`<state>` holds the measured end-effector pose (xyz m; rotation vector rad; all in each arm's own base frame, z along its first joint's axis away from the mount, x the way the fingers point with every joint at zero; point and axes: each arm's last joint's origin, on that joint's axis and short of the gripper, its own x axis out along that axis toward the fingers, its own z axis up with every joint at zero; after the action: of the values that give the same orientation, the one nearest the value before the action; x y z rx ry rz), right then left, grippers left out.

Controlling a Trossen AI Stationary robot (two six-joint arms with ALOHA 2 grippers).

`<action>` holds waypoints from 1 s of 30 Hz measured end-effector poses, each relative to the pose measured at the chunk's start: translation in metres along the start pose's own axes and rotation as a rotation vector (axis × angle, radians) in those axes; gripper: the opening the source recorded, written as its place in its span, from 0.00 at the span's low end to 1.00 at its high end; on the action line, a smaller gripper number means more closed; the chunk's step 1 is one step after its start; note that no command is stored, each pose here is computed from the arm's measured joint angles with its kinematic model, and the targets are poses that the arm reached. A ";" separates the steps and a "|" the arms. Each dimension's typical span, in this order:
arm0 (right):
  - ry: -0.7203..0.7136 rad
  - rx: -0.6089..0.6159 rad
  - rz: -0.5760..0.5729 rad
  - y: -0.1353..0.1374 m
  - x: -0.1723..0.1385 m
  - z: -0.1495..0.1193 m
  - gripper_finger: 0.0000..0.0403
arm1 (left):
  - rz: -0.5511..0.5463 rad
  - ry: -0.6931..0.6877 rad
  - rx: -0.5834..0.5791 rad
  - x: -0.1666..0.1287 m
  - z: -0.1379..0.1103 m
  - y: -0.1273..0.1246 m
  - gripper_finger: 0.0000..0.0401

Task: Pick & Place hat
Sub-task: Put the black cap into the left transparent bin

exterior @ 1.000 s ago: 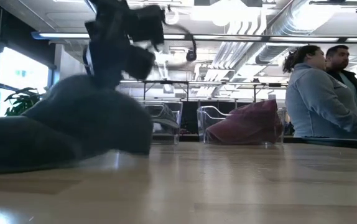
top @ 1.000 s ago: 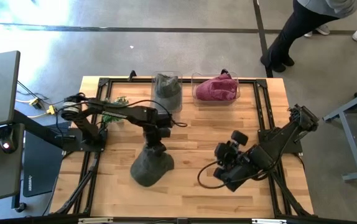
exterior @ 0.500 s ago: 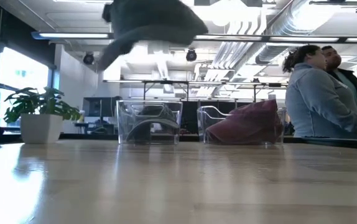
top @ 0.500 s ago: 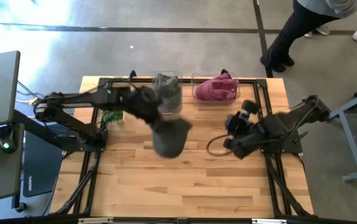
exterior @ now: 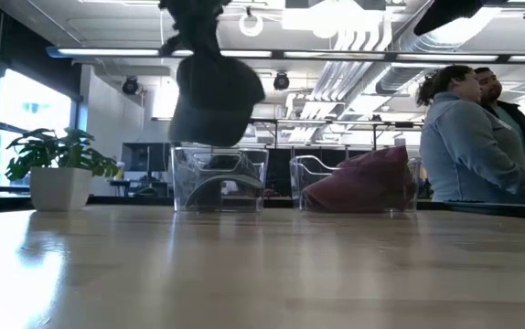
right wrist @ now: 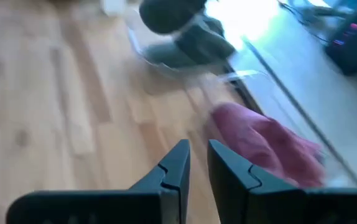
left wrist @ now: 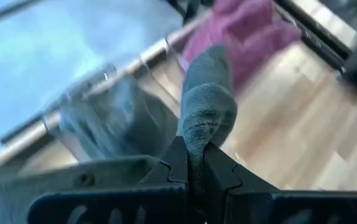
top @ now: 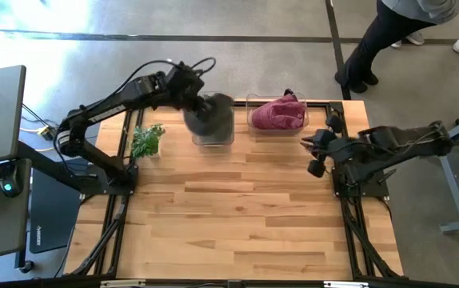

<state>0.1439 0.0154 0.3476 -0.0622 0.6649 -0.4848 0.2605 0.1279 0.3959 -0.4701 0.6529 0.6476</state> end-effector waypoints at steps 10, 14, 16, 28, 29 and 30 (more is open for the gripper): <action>-0.174 0.079 0.094 -0.011 -0.005 -0.006 0.09 | -0.017 0.047 0.008 0.051 0.008 0.013 0.01; -0.205 0.058 0.071 -0.012 -0.001 0.000 0.08 | -0.013 0.072 0.027 0.065 0.008 0.015 0.01; -0.215 0.052 0.053 -0.013 0.002 0.004 0.07 | -0.017 0.086 0.029 0.073 0.007 0.015 0.01; -0.195 0.130 0.051 -0.014 0.042 0.024 0.06 | -0.074 0.153 0.074 0.112 0.002 0.013 0.01; -0.197 0.144 0.053 -0.013 0.045 0.025 0.06 | -0.068 0.161 0.074 0.115 0.001 0.014 0.01; -0.200 0.162 0.061 -0.013 0.048 0.027 0.06 | -0.058 0.173 0.076 0.117 0.000 0.014 0.01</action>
<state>0.1883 -0.0202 0.3437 0.0613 0.4287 -0.4654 0.3228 0.1847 0.3128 -0.4760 0.8213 0.5290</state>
